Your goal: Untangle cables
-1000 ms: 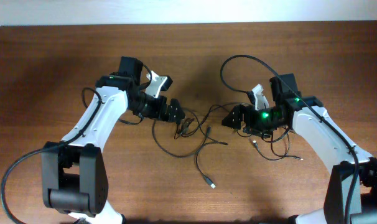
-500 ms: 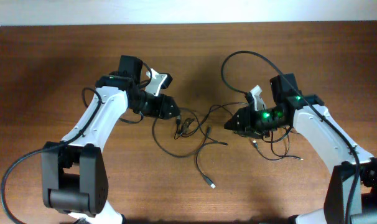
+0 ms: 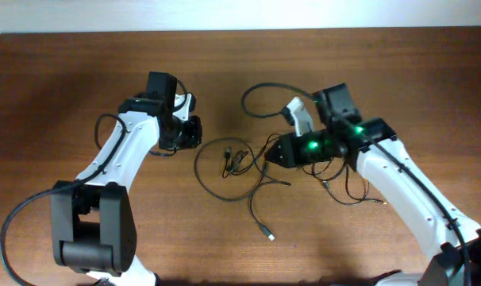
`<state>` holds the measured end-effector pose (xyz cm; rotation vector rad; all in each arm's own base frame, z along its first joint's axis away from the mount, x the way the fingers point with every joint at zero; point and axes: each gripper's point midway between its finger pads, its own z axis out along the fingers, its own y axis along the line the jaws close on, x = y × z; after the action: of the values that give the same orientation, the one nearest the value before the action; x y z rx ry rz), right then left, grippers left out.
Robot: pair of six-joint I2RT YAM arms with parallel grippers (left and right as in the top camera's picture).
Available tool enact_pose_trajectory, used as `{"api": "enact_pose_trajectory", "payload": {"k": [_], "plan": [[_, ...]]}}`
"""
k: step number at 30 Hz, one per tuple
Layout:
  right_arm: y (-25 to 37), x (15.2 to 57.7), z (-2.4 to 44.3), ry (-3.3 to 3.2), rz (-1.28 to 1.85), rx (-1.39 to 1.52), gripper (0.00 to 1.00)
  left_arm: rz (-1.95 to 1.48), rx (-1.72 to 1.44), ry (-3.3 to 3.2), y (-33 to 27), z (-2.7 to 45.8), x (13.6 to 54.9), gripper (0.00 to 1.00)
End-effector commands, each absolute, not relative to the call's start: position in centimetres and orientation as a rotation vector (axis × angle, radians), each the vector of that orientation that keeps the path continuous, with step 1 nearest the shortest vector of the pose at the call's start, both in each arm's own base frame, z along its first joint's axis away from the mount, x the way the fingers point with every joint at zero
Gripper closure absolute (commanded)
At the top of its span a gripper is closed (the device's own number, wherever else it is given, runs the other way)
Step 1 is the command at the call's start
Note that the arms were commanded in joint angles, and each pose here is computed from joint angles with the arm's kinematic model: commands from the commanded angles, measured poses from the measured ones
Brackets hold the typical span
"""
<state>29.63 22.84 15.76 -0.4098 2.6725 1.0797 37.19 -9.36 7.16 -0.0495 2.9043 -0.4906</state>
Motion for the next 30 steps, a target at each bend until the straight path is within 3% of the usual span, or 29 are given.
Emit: {"api": "enact_pose_trajectory", "payload": {"k": [1,2,8,10,15,20,21,22,25,30], "plan": [[22.7,31.5,15.5,2.662,0.903,-0.331,0.72,-0.546,0.129,2.906,-10.7,7.3,36.0,0.81],[22.7,32.3,15.0,2.667,0.892,-0.275,0.72,-0.549,0.251,2.905,-11.6,7.2,35.4,0.72],[22.1,33.3,8.0,2.854,0.857,-0.139,0.73,-0.556,0.56,2.891,-16.1,7.1,33.1,0.48],[21.2,33.5,5.8,2.916,0.843,-0.078,0.78,-0.56,0.601,2.888,-17.0,7.1,32.6,0.47],[20.9,33.3,4.0,2.971,0.902,-0.021,0.77,-0.503,0.625,2.887,-17.8,6.5,32.3,0.43],[20.9,33.3,4.0,2.972,0.902,-0.021,0.73,-0.506,0.623,2.914,-18.1,5.5,31.3,0.43],[20.9,33.3,4.0,2.971,0.902,-0.021,0.72,-0.508,0.634,2.908,-18.3,5.4,31.2,0.53],[20.9,33.3,4.0,2.972,0.902,-0.021,0.71,-0.511,0.652,2.894,-18.8,5.4,31.2,0.55],[20.8,33.3,4.0,2.972,0.901,-0.021,0.71,-0.519,0.706,2.854,-20.2,5.5,31.2,0.54],[20.9,33.3,4.0,2.973,0.902,-0.022,0.71,-0.511,0.734,2.82,-20.9,4.4,31.0,0.64]]}}
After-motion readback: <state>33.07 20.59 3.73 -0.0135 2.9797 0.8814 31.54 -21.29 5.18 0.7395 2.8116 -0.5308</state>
